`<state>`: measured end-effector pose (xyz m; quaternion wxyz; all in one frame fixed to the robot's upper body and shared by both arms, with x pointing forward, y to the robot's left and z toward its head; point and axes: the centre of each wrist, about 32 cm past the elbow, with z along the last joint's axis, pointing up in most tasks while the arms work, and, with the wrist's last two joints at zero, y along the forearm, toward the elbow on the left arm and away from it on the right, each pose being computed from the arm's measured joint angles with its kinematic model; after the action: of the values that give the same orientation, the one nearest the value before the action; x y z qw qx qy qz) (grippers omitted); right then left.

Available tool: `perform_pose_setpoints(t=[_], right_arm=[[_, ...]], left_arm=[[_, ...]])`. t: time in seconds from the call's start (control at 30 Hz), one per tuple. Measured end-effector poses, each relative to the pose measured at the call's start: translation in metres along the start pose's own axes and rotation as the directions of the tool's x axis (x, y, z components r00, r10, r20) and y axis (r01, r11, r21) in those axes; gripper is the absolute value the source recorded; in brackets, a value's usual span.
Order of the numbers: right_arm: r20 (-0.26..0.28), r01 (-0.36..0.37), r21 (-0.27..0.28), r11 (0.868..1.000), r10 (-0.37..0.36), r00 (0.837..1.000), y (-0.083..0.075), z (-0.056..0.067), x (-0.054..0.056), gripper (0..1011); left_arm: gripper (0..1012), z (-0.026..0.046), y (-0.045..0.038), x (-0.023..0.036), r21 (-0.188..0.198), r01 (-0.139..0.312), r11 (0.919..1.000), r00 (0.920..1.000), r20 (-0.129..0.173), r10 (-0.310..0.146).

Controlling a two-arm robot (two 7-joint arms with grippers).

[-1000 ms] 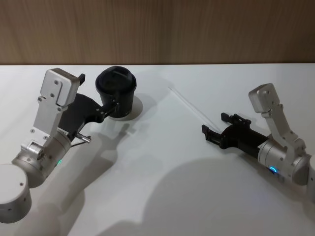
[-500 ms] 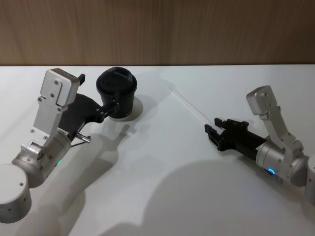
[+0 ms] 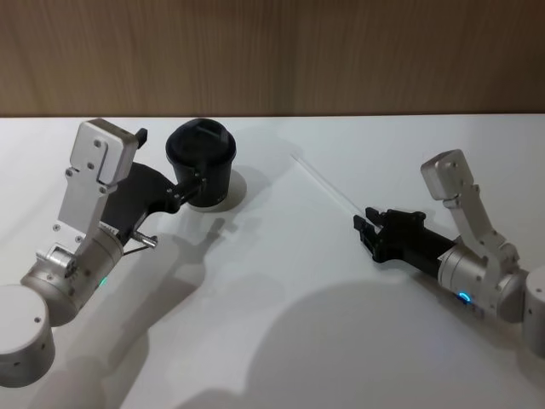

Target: Pick up the straw with one hand, pass it to the other hand, and insert it into the cup.

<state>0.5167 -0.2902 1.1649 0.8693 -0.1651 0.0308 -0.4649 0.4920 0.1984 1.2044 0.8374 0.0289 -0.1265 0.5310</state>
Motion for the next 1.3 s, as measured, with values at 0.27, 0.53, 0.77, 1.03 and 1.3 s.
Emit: perform_pose_setpoints(t=[0.27,0.53,0.77,1.03,1.3], right_arm=[[-0.004,0.006,0.002,1.0,-0.006,1.0,0.001,0.0,-0.001,186],[-0.008,0.018,0.008,1.0,-0.018,1.0,0.001,0.001,0.0,117],[-0.009,0.03,0.031,0.999,-0.03,1.0,-0.002,0.004,0.002,64],[-0.009,0.042,0.086,0.995,-0.041,0.999,-0.008,0.016,0.006,21],[-0.009,0.047,0.172,0.984,-0.046,0.999,-0.016,0.035,0.01,4]], left_arm=[[1000,0.0,0.0,0.0,0.0,0.0,1.0,1.0,0.0,0.0],[1000,0.0,0.0,0.0,0.0,0.0,1.0,1.0,0.0,0.0],[1000,0.0,0.0,0.0,0.0,0.0,1.0,1.0,0.0,0.0],[1000,0.0,0.0,0.0,0.0,0.0,1.0,1.0,0.0,0.0],[1000,0.0,0.0,0.0,0.0,0.0,1.0,1.0,0.0,0.0]])
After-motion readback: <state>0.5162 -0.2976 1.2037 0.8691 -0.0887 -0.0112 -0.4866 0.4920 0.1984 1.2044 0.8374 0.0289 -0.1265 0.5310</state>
